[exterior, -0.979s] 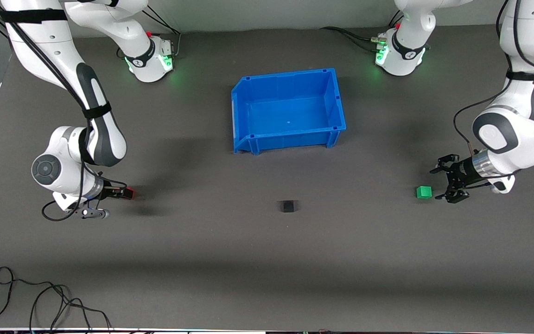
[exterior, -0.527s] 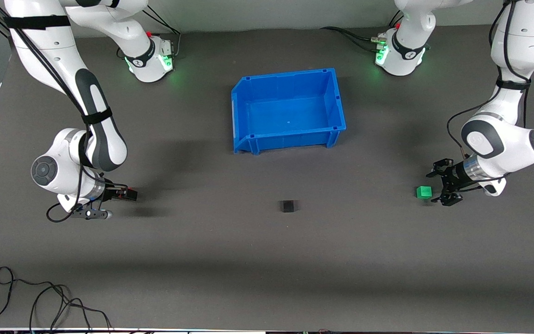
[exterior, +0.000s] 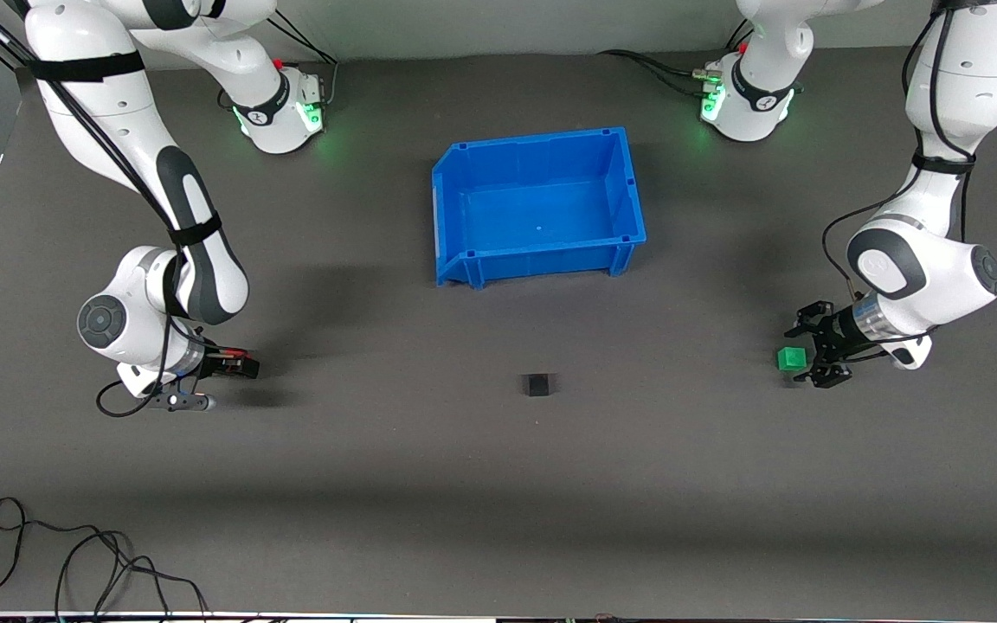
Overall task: Attach green and red cubes to black cube
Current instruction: 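Close the right gripper on the red cube while the left gripper grasps green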
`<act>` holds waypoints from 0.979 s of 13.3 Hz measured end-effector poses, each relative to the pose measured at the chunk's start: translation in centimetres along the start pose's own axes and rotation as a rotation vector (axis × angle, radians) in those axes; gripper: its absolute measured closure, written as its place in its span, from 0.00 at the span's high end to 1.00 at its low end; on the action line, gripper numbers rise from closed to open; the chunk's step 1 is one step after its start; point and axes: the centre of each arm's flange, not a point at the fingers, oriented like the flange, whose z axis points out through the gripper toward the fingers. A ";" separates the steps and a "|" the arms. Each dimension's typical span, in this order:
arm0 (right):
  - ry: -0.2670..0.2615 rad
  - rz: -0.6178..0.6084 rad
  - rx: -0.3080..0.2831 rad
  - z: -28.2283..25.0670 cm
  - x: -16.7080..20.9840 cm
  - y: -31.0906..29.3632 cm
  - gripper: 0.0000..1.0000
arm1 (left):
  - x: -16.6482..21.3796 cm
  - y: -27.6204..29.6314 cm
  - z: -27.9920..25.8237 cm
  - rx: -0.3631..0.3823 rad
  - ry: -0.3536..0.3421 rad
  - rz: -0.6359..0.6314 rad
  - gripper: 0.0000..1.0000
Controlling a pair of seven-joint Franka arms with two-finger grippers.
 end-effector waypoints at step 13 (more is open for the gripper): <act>-0.007 0.021 0.005 0.7 -0.5 0.6 0.80 | -0.3 2.0 -2.1 -0.032 -0.018 0.028 0.37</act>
